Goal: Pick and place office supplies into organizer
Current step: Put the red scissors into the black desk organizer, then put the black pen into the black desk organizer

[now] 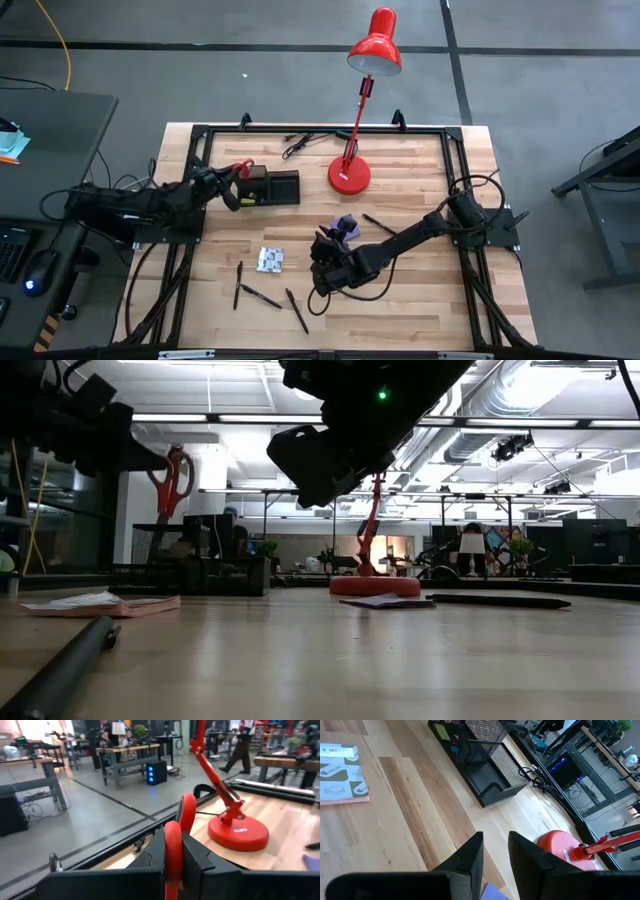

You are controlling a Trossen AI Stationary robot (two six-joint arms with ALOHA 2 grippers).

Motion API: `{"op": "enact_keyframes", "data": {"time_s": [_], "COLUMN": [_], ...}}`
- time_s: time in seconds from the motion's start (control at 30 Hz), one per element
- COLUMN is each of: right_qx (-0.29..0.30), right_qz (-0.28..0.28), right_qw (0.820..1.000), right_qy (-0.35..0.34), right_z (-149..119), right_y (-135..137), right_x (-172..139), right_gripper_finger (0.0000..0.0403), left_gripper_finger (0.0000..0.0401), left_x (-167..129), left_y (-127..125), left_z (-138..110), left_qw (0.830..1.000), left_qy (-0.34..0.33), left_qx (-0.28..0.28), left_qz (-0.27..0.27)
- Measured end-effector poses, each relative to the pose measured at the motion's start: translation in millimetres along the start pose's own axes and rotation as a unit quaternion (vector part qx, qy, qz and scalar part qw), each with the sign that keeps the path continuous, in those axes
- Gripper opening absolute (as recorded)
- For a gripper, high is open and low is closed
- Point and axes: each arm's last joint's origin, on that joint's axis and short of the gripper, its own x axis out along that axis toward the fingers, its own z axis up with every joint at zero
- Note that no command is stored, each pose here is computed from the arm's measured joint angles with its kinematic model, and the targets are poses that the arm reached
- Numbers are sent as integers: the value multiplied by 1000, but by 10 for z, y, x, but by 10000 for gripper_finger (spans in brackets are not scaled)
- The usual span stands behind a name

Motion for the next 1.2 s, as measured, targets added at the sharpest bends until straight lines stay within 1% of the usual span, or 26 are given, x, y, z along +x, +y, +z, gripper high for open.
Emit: {"op": "enact_keyframes", "data": {"time_s": [0.1,0.2,0.4,0.5,0.57,0.67,0.9,0.93,1.0,1.1,1.2], "right_qx": [1,1,1,3,5,5,6,6,5,5,5], "right_qz": [0,1,1,1,2,3,4,4,4,5,16], "right_qw": [1000,1000,1000,1000,1000,1000,1000,1000,1000,1000,1000], "right_qy": [1,1,1,1,0,0,1,1,1,4,17], "right_z": [1,2,2,2,6,6,9,9,8,4,-19], "right_y": [-3,-3,-3,-2,-1,1,-3,-3,-3,-4,-5], "right_x": [6,7,7,7,6,5,12,12,12,13,13], "right_gripper_finger": [83,83,83,83,83,83,83,83,83,83,83], "left_gripper_finger": [24,31,13,18,33,69,155,165,183,203,214], "left_x": [10,21,34,36,37,38,38,38,35,25,7], "left_y": [1,-5,-14,-16,-21,-28,-29,-34,-56,-102,-145], "left_z": [-39,-110,-222,-239,-237,-248,-225,-210,-172,-124,-96], "left_qw": [1000,999,999,999,999,1000,1000,1000,999,991,977], "left_qy": [-6,-5,4,4,3,5,-4,-10,-23,-40,-51], "left_qx": [7,20,31,30,28,29,2,-7,-26,-41,-42], "left_qz": [20,26,26,26,17,8,8,-1,-38,-121,-201]}}
